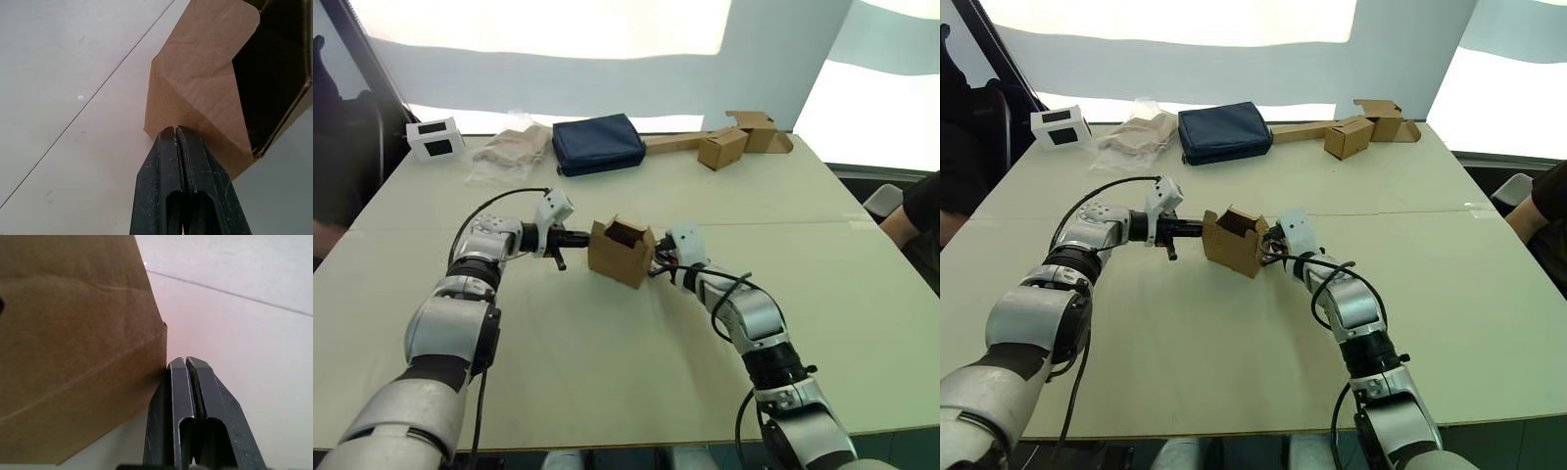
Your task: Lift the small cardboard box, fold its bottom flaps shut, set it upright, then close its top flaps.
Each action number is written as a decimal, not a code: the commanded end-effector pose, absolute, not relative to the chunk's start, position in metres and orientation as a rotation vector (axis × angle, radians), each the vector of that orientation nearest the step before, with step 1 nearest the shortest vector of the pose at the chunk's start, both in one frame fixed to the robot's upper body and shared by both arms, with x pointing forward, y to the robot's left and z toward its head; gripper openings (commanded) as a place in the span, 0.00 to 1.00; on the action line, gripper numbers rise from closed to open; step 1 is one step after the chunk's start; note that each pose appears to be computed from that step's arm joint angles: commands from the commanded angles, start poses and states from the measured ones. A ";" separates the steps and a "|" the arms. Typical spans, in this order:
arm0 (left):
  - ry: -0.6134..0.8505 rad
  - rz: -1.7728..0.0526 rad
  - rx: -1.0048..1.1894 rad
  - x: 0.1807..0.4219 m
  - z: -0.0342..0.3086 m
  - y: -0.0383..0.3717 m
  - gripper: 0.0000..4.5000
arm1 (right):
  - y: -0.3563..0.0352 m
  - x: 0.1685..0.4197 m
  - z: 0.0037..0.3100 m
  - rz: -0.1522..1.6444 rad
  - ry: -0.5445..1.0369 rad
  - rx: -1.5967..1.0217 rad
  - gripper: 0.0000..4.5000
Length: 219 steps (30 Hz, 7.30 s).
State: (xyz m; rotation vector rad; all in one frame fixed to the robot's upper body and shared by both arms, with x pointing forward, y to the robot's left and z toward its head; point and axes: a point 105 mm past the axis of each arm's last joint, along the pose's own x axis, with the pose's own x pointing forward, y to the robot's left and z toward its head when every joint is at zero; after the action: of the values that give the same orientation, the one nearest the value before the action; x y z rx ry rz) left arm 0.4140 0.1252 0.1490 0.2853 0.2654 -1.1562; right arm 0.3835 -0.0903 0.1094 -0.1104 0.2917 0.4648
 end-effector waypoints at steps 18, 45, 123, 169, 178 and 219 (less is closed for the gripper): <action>0.309 -1.510 0.253 0.357 0.147 0.095 0.00 | -0.113 0.344 0.126 0.534 0.349 -0.118 0.00; 0.348 -1.441 0.314 0.333 0.137 0.125 0.00 | -0.096 0.316 0.124 0.725 0.396 -0.129 0.00; 0.185 -1.279 0.187 0.335 0.143 0.108 0.00 | -0.096 0.335 0.131 1.011 0.192 0.204 0.00; 0.150 -1.299 0.295 0.336 0.144 0.096 0.00 | -0.081 0.337 0.143 1.098 0.147 -0.315 0.00; 0.029 -1.257 0.135 0.335 0.198 0.114 0.00 | -0.096 0.316 0.222 1.081 -0.065 -0.081 0.00; 0.132 -1.348 0.203 0.387 0.138 0.077 0.00 | -0.057 0.310 0.131 1.200 0.193 -0.301 0.00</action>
State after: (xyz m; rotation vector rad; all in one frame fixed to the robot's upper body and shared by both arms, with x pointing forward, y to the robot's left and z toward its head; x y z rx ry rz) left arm 0.3858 0.0770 0.1258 0.1749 0.1795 -1.3372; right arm 0.3082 -0.0558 0.1348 -0.2883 0.1814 1.2067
